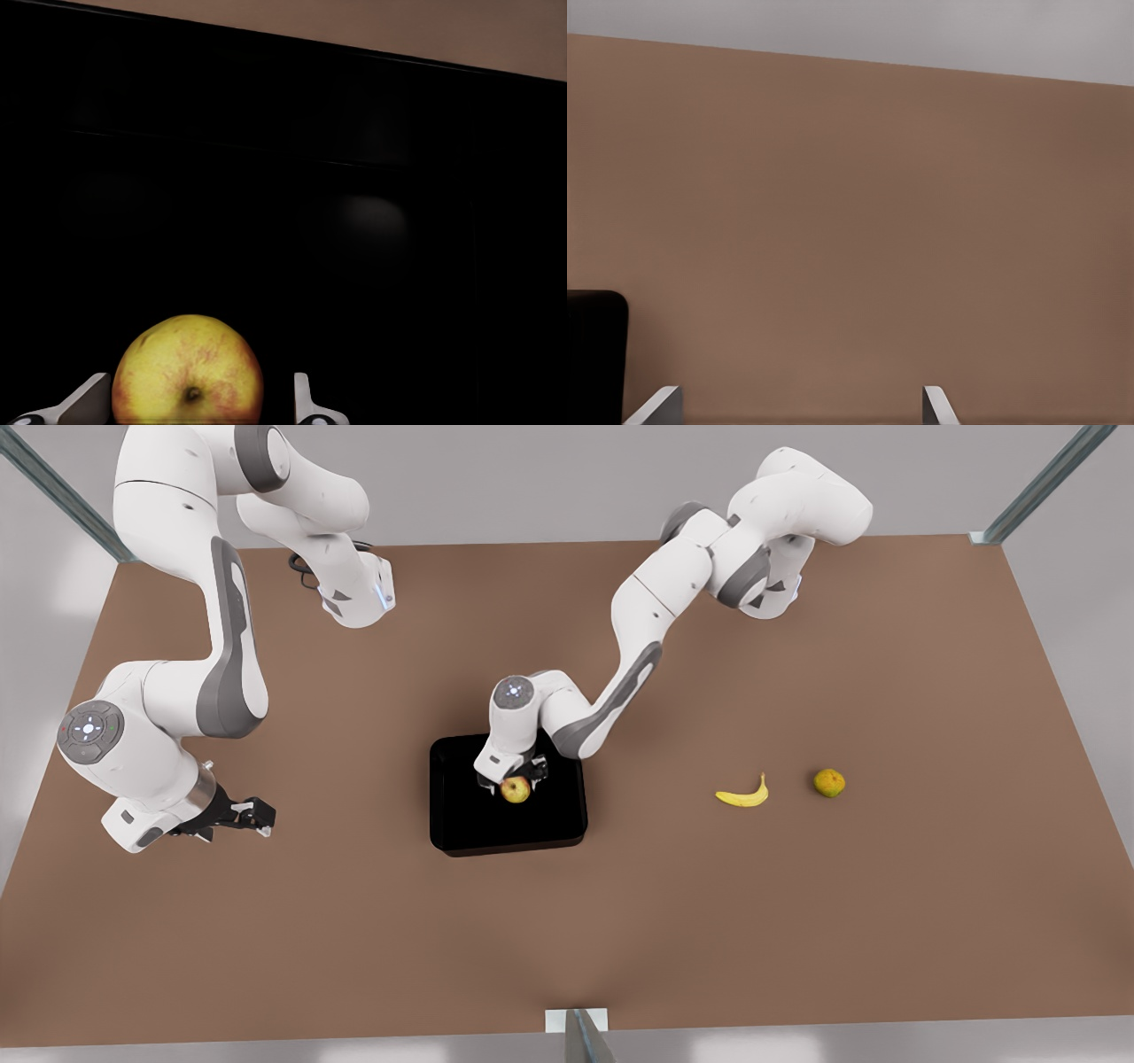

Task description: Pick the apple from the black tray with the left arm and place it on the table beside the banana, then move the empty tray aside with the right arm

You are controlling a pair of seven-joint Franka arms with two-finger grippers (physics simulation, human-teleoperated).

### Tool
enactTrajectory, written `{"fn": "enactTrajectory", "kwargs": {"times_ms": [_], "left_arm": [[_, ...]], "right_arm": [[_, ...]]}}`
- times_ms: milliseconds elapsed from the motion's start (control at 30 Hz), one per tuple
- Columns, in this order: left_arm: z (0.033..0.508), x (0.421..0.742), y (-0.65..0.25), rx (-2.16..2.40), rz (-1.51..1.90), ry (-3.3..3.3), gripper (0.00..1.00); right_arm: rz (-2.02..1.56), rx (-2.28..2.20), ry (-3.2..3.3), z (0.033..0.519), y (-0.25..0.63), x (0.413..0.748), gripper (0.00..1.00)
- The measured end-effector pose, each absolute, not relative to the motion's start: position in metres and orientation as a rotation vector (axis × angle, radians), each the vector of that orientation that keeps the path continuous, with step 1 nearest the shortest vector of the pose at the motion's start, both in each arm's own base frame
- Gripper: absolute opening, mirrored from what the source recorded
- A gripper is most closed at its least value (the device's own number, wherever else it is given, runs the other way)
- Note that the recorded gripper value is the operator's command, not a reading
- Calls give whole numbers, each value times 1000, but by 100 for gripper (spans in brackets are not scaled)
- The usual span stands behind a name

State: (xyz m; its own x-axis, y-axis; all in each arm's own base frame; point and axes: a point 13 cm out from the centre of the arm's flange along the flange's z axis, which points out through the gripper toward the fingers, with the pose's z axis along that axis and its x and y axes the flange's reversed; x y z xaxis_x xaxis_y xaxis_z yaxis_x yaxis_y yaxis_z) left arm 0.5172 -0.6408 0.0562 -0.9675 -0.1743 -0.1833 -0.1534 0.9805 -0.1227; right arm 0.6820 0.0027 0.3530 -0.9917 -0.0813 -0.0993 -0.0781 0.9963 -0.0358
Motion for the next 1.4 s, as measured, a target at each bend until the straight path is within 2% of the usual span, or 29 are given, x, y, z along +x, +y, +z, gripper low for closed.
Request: {"fn": "enactTrajectory", "kwargs": {"times_ms": [33,67,300,400,500,567,667,800,867,900,933,1033,1100,1133,1200,1233,1300,1400], "left_arm": [[56,517,-641,-249,-160,2932,100],[56,517,-641,-254,-161,2930,78],[70,524,-639,-296,-168,2917,77],[147,542,-625,-363,-172,2921,77],[240,571,-572,-477,-151,2954,77],[263,599,-508,-572,-78,2996,77],[247,650,-372,-745,69,3063,77],[147,651,-256,-768,247,3218,78],[118,647,-236,-693,270,3264,78],[113,649,-227,-657,269,3275,85],[111,651,-222,-616,264,3283,100],[111,656,-218,-483,244,3299,100],[119,661,-218,-406,225,3296,100],[153,676,-210,-402,180,3257,100],[264,705,-160,-477,30,3154,100],[313,706,-145,-475,-11,3114,100],[393,686,-128,-434,-48,3067,100],[419,671,-111,-367,-42,3081,100]], "right_arm": [[-49,-121,3038,353,3,682,100],[-49,-121,3038,353,3,682,100],[-49,-121,3038,353,2,682,100],[-49,-122,3039,352,3,682,100],[-48,-122,3039,352,3,682,100],[-46,-131,3039,353,8,682,100],[-29,-223,3018,372,71,680,100],[0,-366,3005,392,182,659,100],[1,-372,3022,388,206,650,100],[1,-373,3031,386,216,645,100],[12,-364,3041,383,223,641,100],[99,-292,3120,361,236,617,100],[130,-235,3188,325,233,575,100],[149,-203,3199,313,232,561,100],[182,-148,3180,299,232,533,100],[199,-126,3153,299,234,529,100],[215,-79,3123,280,235,520,100],[241,-25,3066,263,241,527,100]]}}
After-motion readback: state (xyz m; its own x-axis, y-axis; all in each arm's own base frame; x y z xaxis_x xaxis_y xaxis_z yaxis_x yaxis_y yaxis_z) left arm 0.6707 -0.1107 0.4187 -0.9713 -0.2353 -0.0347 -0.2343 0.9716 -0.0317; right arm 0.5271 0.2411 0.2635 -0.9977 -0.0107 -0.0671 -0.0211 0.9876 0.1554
